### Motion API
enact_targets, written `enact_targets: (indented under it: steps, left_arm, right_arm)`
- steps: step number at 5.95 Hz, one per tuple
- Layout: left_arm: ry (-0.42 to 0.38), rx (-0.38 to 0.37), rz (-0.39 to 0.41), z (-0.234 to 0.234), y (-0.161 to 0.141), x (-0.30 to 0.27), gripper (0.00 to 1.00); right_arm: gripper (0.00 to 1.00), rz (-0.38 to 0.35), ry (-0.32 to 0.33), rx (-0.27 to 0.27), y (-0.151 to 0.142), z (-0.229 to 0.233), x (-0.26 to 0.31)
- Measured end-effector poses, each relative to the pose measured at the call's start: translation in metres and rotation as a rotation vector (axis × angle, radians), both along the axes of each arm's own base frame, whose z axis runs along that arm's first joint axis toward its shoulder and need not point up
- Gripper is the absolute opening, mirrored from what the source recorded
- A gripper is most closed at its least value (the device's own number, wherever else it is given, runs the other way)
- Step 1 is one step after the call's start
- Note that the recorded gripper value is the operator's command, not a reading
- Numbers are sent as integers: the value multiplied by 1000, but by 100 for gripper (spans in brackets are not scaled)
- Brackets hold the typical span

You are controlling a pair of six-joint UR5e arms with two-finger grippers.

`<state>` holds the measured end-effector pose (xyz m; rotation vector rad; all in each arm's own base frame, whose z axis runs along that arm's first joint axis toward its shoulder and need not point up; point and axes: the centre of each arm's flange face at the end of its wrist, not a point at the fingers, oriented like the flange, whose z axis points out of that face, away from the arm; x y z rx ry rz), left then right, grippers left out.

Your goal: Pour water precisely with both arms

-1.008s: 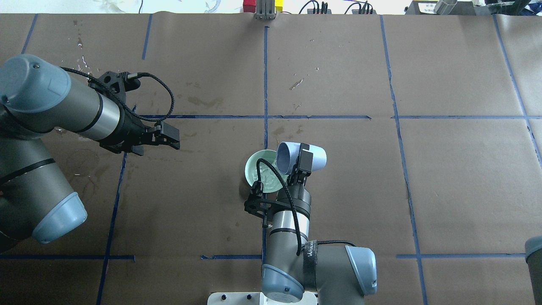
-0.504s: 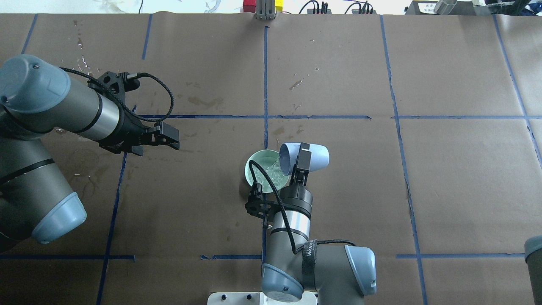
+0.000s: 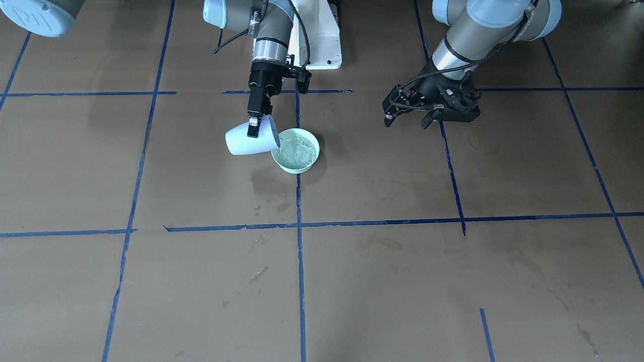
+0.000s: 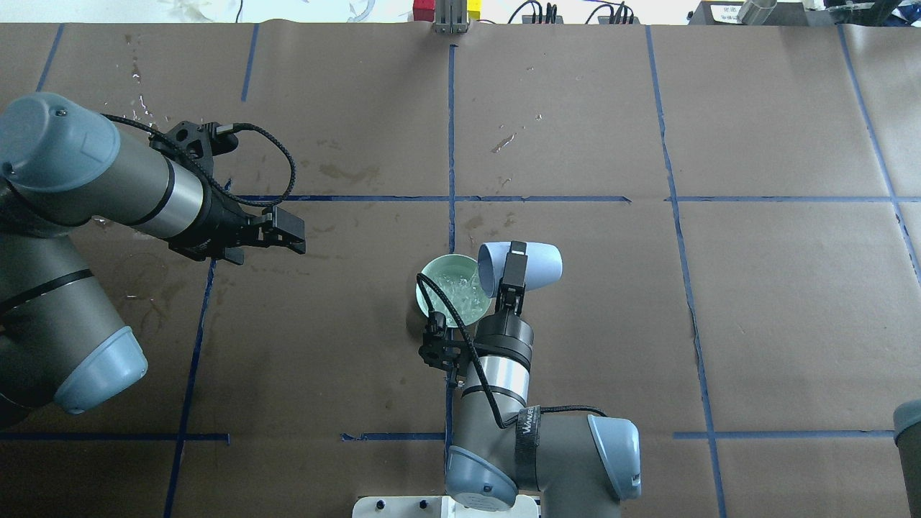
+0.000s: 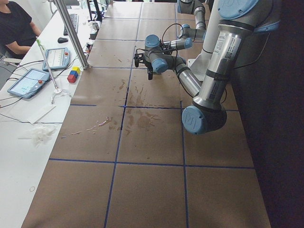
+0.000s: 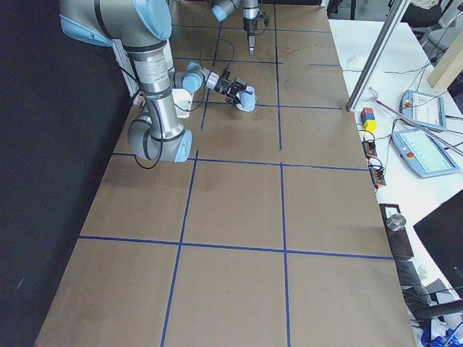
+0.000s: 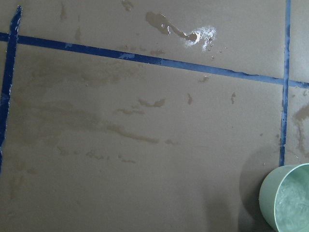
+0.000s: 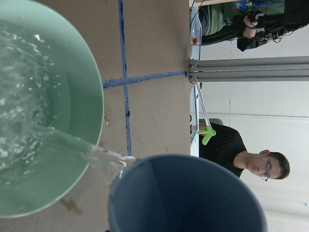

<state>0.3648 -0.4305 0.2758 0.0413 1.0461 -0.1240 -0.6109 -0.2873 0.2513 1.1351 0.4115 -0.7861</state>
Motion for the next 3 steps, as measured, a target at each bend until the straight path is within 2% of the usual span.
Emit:
enact_targets:
  steps: [2, 3]
  left_arm:
    - [0, -1, -1, 0, 0, 0, 100]
    - [0, -2, -2, 0, 0, 0, 100]
  right_arm:
    - [0, -5, 18, 3, -2, -1, 2]
    - [0, 8, -29, 1, -3, -9, 7]
